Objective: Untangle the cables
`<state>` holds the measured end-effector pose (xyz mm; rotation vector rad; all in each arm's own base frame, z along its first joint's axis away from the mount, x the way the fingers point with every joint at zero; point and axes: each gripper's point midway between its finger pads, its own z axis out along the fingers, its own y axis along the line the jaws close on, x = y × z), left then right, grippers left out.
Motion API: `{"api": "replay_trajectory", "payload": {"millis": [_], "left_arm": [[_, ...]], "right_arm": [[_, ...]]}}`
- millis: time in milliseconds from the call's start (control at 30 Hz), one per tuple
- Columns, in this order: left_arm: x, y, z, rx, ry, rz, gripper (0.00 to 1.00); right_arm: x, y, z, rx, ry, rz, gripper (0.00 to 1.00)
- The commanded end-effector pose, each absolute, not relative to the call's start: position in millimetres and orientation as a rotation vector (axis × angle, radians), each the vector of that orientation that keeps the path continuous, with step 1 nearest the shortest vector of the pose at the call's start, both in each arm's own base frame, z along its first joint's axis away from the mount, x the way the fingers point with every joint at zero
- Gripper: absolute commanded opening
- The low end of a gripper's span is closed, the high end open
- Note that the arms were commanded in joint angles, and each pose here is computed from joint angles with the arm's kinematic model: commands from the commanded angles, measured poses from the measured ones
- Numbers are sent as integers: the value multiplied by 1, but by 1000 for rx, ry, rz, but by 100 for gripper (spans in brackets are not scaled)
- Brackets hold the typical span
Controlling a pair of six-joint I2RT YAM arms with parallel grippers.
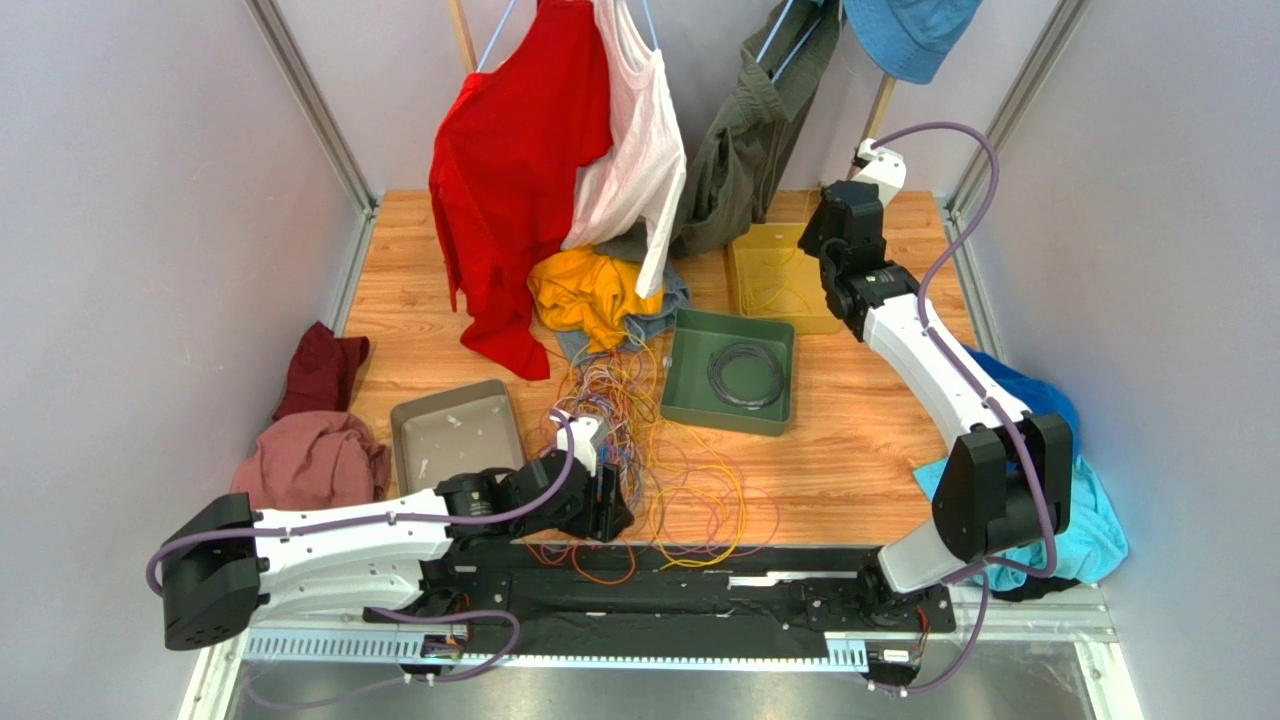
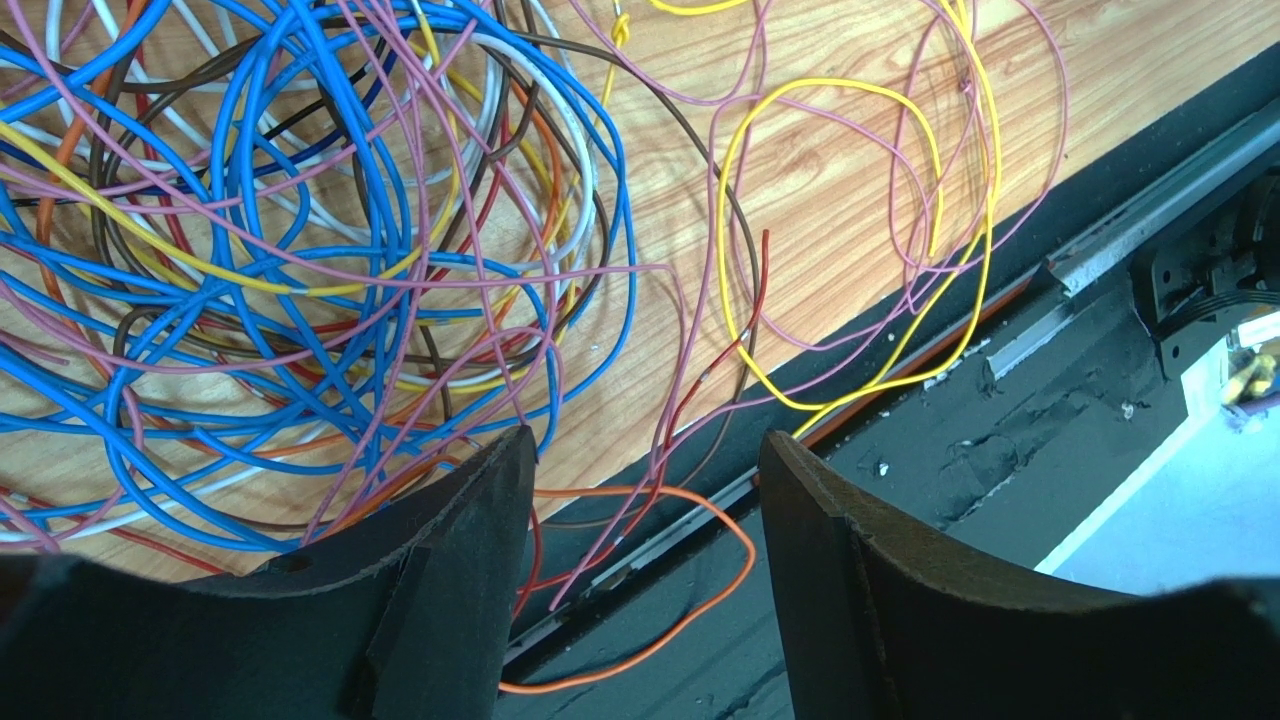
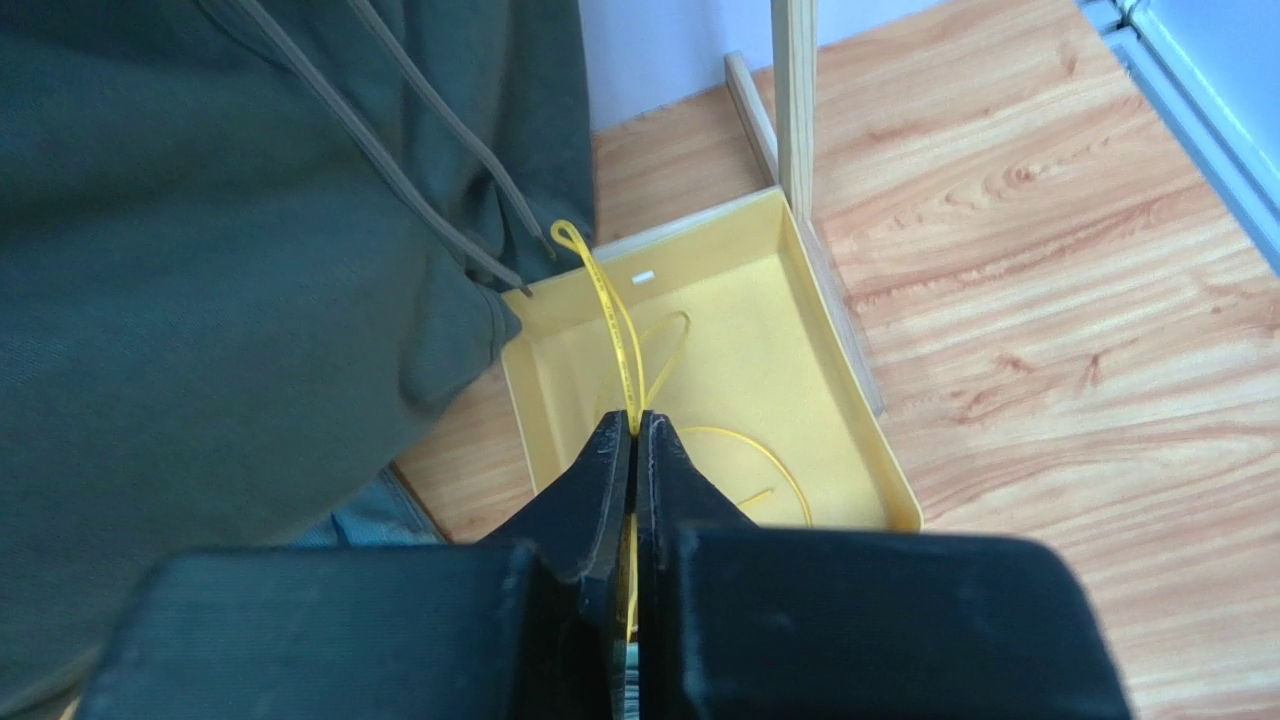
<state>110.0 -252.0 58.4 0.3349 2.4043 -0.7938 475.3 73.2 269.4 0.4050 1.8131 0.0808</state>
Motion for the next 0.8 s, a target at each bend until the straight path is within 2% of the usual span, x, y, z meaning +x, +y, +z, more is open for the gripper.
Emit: {"api": "replay_trajectory", "payload": {"millis": [0,433,633,667,700,767], "left_arm": [[115,-265,77,329,2348,-858,65],[121,-263,78,341,2346,-800,65],[120,-265,76,349,2354,-797,65],[120,-265,75,350,2359,-799,65],[120,-265,74,350,2361,-800,65],[118,-268,74,357,2367,-807,65]], "right_arm": [[476,74,266,434,1796,101,0],[544,67,179,428,1989,-80,0],[549,61,142,436,2073,-121,1],[548,60,141,443,2079,-126,11],[545,58,138,450,2085,-137,33],[543,55,148,459,2065,-126,47]]}}
